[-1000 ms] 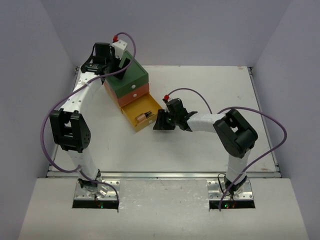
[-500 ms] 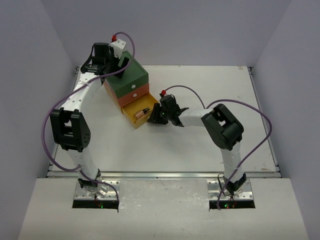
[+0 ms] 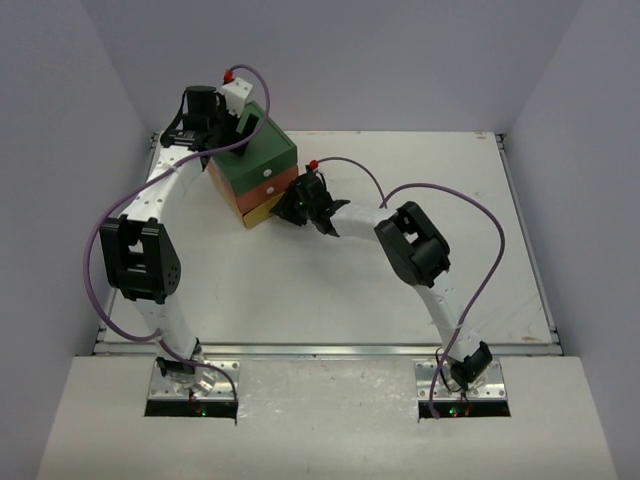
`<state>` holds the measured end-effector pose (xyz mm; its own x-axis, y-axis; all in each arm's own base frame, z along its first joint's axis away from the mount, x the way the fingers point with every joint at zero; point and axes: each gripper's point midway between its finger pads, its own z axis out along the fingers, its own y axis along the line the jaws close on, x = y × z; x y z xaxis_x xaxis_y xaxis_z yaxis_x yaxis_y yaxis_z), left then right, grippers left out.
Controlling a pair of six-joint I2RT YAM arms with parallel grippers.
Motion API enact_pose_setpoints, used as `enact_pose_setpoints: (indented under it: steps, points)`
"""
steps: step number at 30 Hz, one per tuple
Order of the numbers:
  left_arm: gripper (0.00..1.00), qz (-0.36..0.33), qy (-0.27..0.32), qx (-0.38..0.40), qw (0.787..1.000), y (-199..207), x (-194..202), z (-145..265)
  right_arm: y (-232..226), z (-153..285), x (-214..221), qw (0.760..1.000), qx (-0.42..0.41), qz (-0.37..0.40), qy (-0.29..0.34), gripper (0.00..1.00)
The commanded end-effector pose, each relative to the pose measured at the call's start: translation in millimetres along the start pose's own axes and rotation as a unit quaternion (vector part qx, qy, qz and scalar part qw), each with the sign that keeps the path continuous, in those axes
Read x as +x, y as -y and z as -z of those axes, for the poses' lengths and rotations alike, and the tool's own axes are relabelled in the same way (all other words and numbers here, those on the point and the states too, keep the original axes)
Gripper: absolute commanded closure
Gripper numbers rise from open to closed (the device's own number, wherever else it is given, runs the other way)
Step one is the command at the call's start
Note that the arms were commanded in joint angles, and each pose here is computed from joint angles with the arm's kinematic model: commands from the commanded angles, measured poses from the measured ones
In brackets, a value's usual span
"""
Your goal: Organize the makeup
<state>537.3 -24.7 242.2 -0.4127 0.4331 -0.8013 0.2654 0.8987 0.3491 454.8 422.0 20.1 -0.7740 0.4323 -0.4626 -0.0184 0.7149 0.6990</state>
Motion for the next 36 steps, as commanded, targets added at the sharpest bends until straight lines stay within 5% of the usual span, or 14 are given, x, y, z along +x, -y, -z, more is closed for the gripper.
enact_pose_setpoints:
  steps: [1,10,16,19,21,22,23,30,36]
  points:
    - [0.03,-0.006,-0.073,0.046,0.996,22.3,50.6,-11.5,-10.6,-15.3,-52.8,0.994,0.005,-0.047,0.101,0.64]
    - [0.03,-0.006,-0.065,0.054,0.996,24.0,45.2,-8.6,-17.1,-7.7,-66.2,0.992,-0.004,-0.033,0.126,0.64]
    - [0.02,-0.005,-0.048,0.037,0.998,11.7,24.7,-8.5,-12.6,47.7,-72.5,0.989,-0.015,0.017,0.148,0.57]
    - [0.02,0.000,-0.035,0.035,0.999,7.4,10.2,-7.2,-25.6,93.6,-86.1,0.987,-0.057,0.058,0.136,0.47]
    - [0.02,0.000,-0.014,0.037,0.999,1.2,-13.2,-0.2,-40.1,143.7,-92.4,0.980,-0.100,0.125,0.120,0.30]
    - [0.02,0.001,-0.006,0.036,0.999,-2.3,-23.3,4.5,-37.3,166.9,-95.7,0.975,-0.097,0.158,0.121,0.14]
    - [0.02,0.003,0.007,0.032,0.999,-7.1,-35.8,10.8,-21.4,181.8,-93.3,0.973,-0.074,0.189,0.109,0.01]
    - [0.01,0.032,0.061,-0.008,0.998,-36.6,-89.9,72.6,107.9,292.6,-128.3,0.990,0.050,0.126,0.039,0.01]
    - [0.00,0.096,0.024,-0.149,0.984,-121.2,-32.3,154.7,211.8,390.5,-170.9,0.958,0.231,0.031,0.165,0.01]
